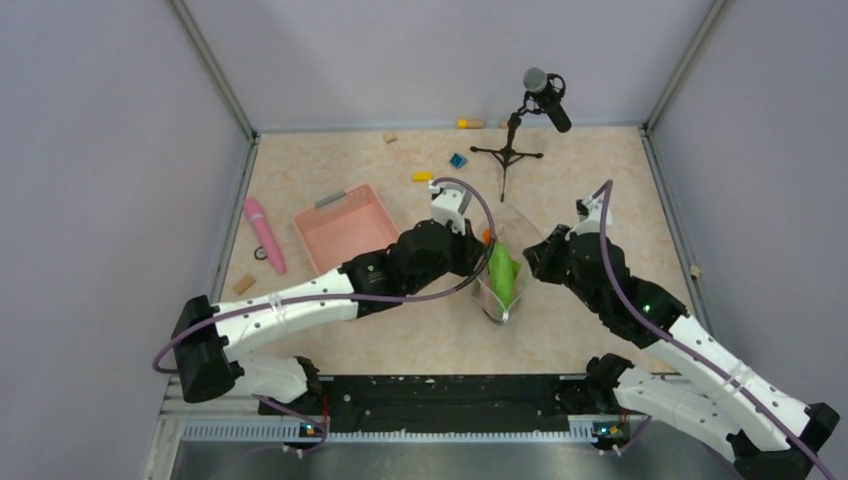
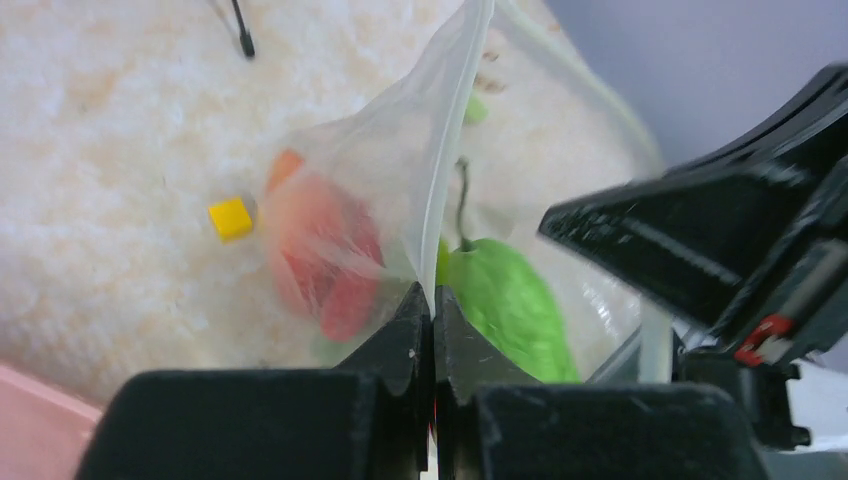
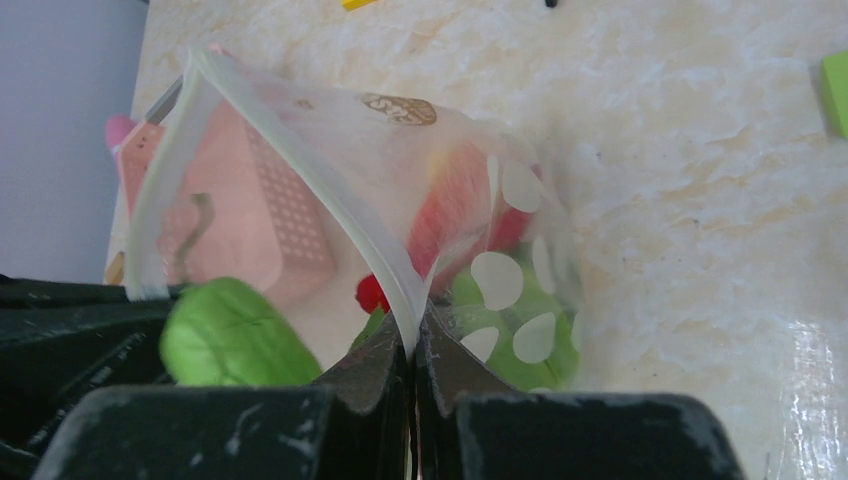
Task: Place the food in the zip-top bag and seal the zipper
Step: Adjust the zipper food storage bag at the center of the board, then zip the zipper food storage bag at the center of the board.
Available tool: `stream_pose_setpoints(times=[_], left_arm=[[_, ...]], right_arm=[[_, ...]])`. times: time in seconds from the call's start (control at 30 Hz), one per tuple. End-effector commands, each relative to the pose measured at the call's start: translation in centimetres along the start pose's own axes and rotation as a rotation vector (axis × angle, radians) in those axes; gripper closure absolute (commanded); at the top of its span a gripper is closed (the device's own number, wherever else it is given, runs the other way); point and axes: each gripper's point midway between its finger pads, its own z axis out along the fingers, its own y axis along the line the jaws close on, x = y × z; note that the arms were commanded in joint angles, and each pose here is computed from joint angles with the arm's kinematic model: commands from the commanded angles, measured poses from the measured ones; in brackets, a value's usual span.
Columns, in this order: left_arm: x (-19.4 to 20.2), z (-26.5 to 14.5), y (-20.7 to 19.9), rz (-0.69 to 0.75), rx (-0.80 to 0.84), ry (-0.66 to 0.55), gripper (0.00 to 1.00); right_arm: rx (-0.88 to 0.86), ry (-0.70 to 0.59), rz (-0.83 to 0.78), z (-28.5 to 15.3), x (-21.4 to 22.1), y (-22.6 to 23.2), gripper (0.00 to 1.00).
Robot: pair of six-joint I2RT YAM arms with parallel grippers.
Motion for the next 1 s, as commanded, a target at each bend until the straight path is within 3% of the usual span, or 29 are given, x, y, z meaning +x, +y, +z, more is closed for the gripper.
stream_pose_setpoints(times=[0.0,0.17,0.47,0.7,0.8,0.97], left_arm=[[-5.6,-0.4,-0.6,0.088,-0.023,-0.07,1.0],[-6.6,0.9,0.2,0.158,-0.019,0.005,1.0],[-3.4,1.2,-1.1,0.303,0.174,0.14,1.0],[-3.1,1.6,-1.2,0.353,0.194,0.17,1.0],[-3.0,1.7,-1.3,0.359,0.207,0.185,1.0],[-2.6,1.7,-1.2,0.374,0.214,0.201,1.0]], right_arm=[[-0.099,0.05,-0.023,-0.9,-0.9,2.7,0.96],[-0.099,0.107,-0.049,-0.8,0.2,2.7,0.88],[-0.02,0.007,-0.05,-1.6,-2.1,1.1,0.81],[-0.006,-0.018,-0.205,-1.0,-2.8,0.8,0.58],[-0.025,-0.029,-0.286,-0.2,-2.9,1.1,0.42],[-0.052,-0.025,-0.385,1.9,-2.2,1.7,0.41]])
